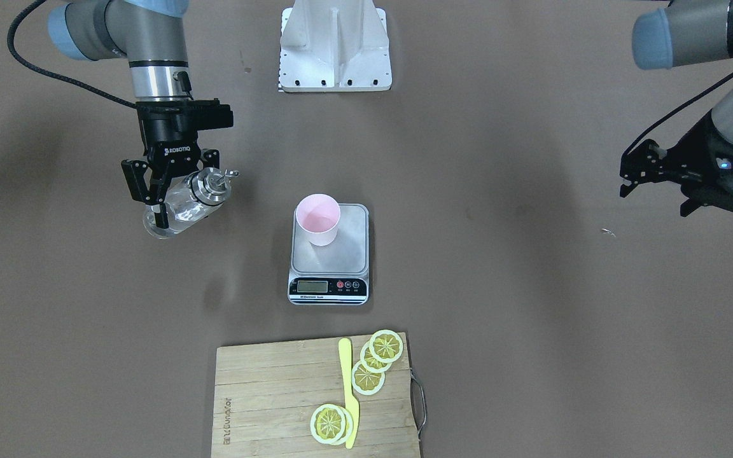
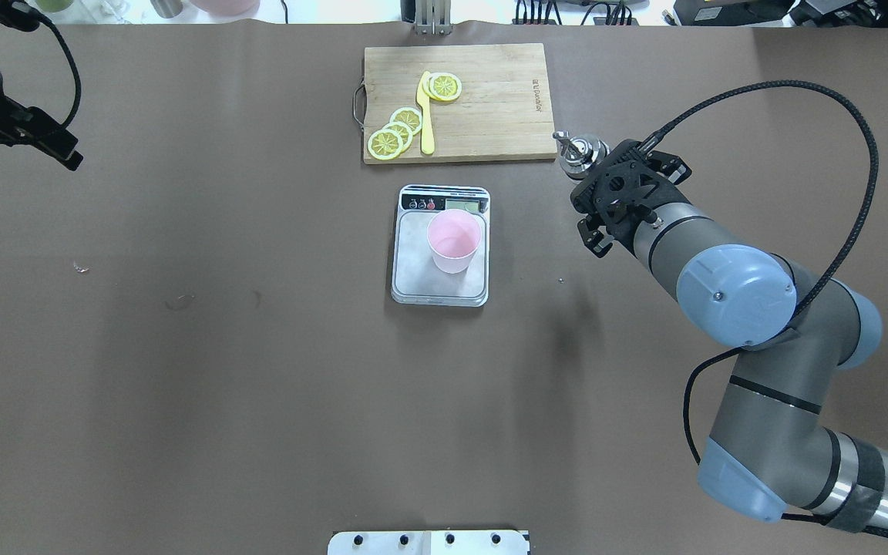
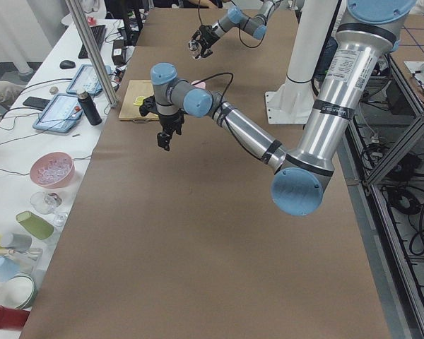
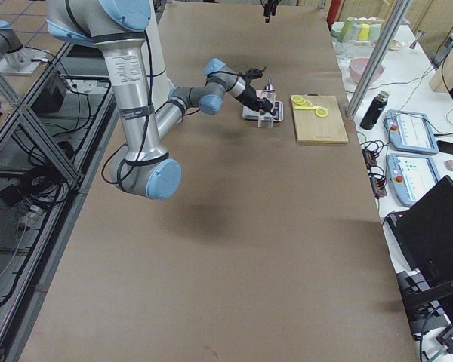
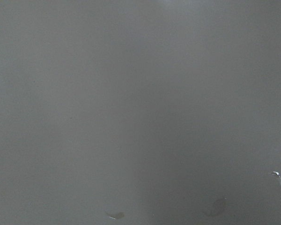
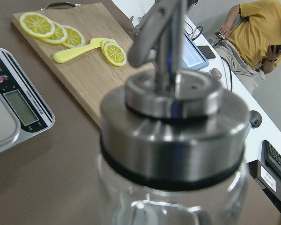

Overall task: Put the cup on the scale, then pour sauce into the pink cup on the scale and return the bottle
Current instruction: 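Carry the sauce bottle with the right gripper toward the pink cup, then tilt the sauce bottle spout down over the pink cup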

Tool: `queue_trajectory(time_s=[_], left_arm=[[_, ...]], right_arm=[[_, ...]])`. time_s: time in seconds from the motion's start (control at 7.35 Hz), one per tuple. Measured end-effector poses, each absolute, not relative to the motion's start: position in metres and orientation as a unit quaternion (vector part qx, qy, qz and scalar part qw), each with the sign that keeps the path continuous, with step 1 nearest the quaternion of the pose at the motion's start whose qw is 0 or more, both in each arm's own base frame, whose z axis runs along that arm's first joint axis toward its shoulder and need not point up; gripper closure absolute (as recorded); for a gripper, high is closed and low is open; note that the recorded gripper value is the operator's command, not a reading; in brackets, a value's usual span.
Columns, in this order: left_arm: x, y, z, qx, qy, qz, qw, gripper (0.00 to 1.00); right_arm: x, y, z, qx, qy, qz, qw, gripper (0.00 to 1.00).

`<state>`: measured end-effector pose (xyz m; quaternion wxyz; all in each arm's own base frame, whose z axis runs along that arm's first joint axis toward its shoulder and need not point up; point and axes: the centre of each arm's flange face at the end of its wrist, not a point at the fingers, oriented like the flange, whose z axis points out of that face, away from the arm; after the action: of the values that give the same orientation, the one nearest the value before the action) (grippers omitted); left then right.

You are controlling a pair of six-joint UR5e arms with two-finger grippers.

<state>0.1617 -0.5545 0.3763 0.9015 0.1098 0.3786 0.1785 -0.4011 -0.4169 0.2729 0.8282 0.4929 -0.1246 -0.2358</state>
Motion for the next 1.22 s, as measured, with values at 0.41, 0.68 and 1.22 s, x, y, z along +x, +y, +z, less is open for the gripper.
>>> queue_trajectory(time_s=[0.41, 0.68, 1.22], left_arm=[[0.145, -0.544, 0.412, 0.128, 0.378, 0.201, 0.895, 0.03], [0.131, -0.542, 0.425, 0.136, 0.376, 0.221, 0.89, 0.03], [0.111, -0.538, 0.445, 0.143, 0.369, 0.242, 0.886, 0.03]], right_arm=[[-0.41, -0.406, 0.259, 0.489, -0.053, -0.265, 0.83, 0.79], [-0.417, -0.402, 0.257, 0.482, -0.026, -0.279, 0.83, 0.78], [-0.442, -0.405, 0.248, 0.469, 0.014, -0.295, 0.832, 0.79]])
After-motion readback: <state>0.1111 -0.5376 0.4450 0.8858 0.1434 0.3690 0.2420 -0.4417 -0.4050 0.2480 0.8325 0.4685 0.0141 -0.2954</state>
